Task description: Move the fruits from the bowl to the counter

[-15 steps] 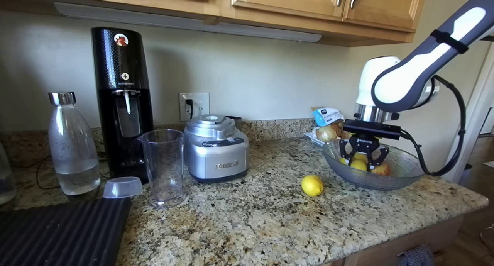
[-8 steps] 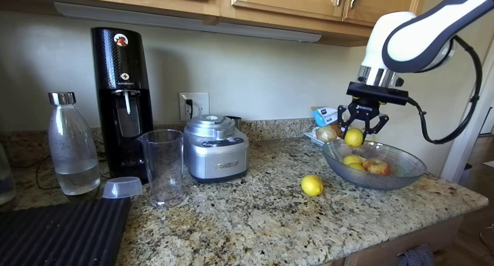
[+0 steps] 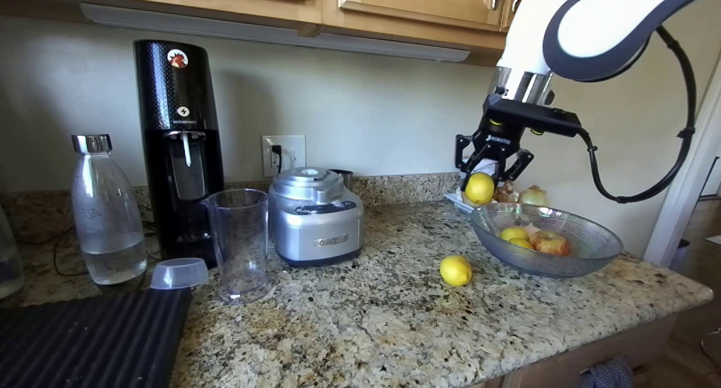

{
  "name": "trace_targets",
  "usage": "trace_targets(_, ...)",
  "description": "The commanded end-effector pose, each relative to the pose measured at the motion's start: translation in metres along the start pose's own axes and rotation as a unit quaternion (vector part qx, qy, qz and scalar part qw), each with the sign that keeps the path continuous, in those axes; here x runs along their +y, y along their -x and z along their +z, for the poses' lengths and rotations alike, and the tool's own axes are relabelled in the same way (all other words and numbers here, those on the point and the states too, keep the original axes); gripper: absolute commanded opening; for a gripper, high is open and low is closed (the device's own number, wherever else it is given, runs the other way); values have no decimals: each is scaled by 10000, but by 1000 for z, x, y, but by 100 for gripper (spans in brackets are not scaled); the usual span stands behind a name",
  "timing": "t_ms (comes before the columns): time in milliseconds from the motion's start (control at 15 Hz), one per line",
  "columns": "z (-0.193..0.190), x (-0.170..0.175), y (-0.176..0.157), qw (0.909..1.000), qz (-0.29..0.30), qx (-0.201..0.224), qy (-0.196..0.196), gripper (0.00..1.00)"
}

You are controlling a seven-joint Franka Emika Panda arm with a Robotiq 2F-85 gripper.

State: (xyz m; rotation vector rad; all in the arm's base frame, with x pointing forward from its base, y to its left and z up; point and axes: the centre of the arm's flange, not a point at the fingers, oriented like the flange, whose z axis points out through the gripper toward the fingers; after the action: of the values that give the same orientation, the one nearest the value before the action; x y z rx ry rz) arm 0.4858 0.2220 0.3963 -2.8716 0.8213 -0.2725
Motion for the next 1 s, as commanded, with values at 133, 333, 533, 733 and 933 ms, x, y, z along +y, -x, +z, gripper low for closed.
trace_targets(133, 54, -47, 41, 9948, -980, -259, 3, 26)
trace_targets(333, 91, -63, 61, 9890, -1410, -443, 17, 26)
trace_targets(533, 124, -77, 77, 9832, -1718, -608, 19, 26)
trace_targets(733, 151, -88, 84, 9781, -1954, -707, 112, 26)
trace_targets(933, 171, -91, 86, 9746, -2093, -766, 233, 26)
